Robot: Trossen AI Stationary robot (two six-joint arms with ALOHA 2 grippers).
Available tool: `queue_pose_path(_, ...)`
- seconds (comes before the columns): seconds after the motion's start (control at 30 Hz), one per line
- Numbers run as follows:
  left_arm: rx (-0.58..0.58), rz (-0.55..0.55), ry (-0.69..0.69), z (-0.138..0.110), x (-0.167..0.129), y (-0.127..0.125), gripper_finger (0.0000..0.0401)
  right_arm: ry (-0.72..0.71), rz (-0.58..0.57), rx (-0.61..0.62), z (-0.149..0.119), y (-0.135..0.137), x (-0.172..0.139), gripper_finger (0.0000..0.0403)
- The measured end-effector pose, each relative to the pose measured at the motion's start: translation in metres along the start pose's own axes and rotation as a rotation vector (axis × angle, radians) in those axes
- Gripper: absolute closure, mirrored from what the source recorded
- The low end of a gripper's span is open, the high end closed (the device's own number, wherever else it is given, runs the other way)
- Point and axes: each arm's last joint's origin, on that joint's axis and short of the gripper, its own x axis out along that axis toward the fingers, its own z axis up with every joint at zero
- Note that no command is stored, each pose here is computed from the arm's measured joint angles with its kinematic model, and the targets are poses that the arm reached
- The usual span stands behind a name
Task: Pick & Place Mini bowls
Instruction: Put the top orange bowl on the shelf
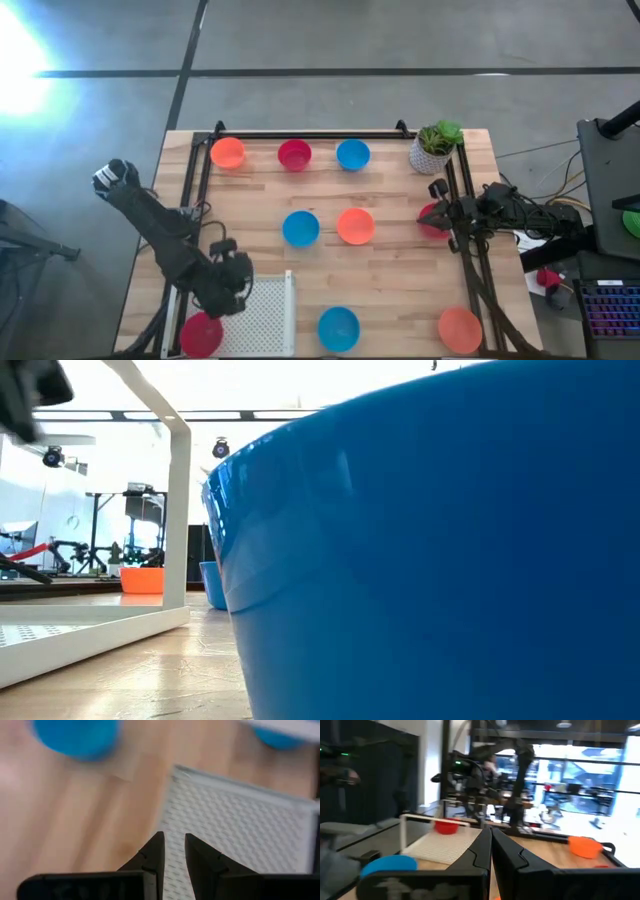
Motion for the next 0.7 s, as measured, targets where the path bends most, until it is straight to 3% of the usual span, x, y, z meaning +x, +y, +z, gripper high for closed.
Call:
queue_pose_path(0.4,-0.139,0.364,-0.114,0.054,-0.014,0.047,0.0332,0.003,-0.226,-0.022,0.0,-0.006,-0.001,0.0394)
queue_pose_path(0.57,-0.219,0.502,-0.087,0.075,-0.018,0.078,0.0332,-0.012,-0.329,-0.004,0.006,-0.009,-0.002,0.0394)
queue_pose_path(0.7,-0.298,0.59,-0.061,0.086,-0.019,0.107,0.0332,-0.033,-0.338,0.028,0.012,-0.009,-0.004,0.0394)
